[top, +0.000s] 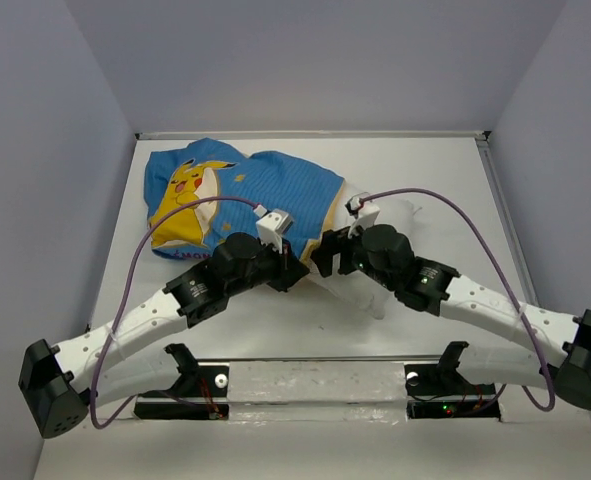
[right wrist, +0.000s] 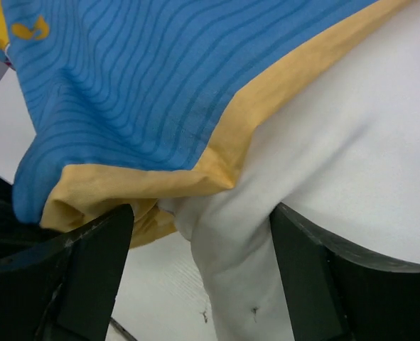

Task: Put the pillow into the pillowcase

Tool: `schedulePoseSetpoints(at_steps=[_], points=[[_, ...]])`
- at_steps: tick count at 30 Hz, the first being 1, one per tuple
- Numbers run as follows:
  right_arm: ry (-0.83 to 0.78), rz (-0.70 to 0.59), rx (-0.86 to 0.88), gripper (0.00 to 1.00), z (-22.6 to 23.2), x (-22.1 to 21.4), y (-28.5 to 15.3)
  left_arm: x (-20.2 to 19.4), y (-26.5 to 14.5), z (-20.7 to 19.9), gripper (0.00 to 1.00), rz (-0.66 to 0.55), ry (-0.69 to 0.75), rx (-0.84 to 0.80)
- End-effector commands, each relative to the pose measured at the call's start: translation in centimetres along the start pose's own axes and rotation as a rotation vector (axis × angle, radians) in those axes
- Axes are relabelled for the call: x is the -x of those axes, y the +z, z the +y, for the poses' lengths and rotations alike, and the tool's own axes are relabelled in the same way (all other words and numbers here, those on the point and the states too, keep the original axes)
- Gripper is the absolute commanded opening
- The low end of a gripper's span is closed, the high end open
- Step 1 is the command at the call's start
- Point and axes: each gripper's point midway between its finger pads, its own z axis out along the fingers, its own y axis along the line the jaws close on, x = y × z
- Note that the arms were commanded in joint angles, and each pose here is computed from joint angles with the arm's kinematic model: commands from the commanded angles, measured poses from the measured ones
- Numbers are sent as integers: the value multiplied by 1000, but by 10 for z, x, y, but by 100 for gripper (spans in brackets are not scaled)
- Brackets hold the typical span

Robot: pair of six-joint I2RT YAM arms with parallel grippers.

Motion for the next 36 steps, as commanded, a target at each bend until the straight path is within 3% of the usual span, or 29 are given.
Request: schedulePoseSetpoints(at_steps=[1,2,4,5,6,7,9,14,17,21,26,27,32,34,36], points=[[-83,72,43,80,-1,7,-36,8,-9,-12,2,-83,-9,-70],[-65,50,7,72,-14,15,-41,5,-9,-4,5,-83,-10,-31],[-50,25,-44,66,-28,22,-44,2,-14,1,16,-78,-6,-7],[-37,2,-89,64,-43,30,-45,2,-15,1,41,-82,1,-9],[-30,-2,-102,62,-48,32,-44,6,-19,-2,56,-96,8,-25],[-23,-4,-110,61,-52,34,-44,4,-22,-3,69,-78,12,-26],[-5,-12,-159,61,-68,39,-40,16,-30,-14,84,-88,43,-62],[33,-26,-179,55,-81,47,-29,73,-46,-58,85,-183,90,-177],[58,-41,-195,49,-91,53,-23,97,-33,-54,84,-198,119,-105],[66,-29,-184,46,-91,50,-18,106,13,-10,82,-139,173,160],[64,-28,-196,46,-94,48,-18,131,51,21,81,-125,266,371],[64,-35,-202,46,-95,49,-18,119,70,35,81,-68,304,425],[63,-26,-187,48,-94,46,-16,119,111,53,79,-14,368,506],[63,-11,-167,54,-91,41,-13,119,129,60,75,8,395,540],[47,13,-139,62,-87,36,-9,121,141,67,61,17,409,579]])
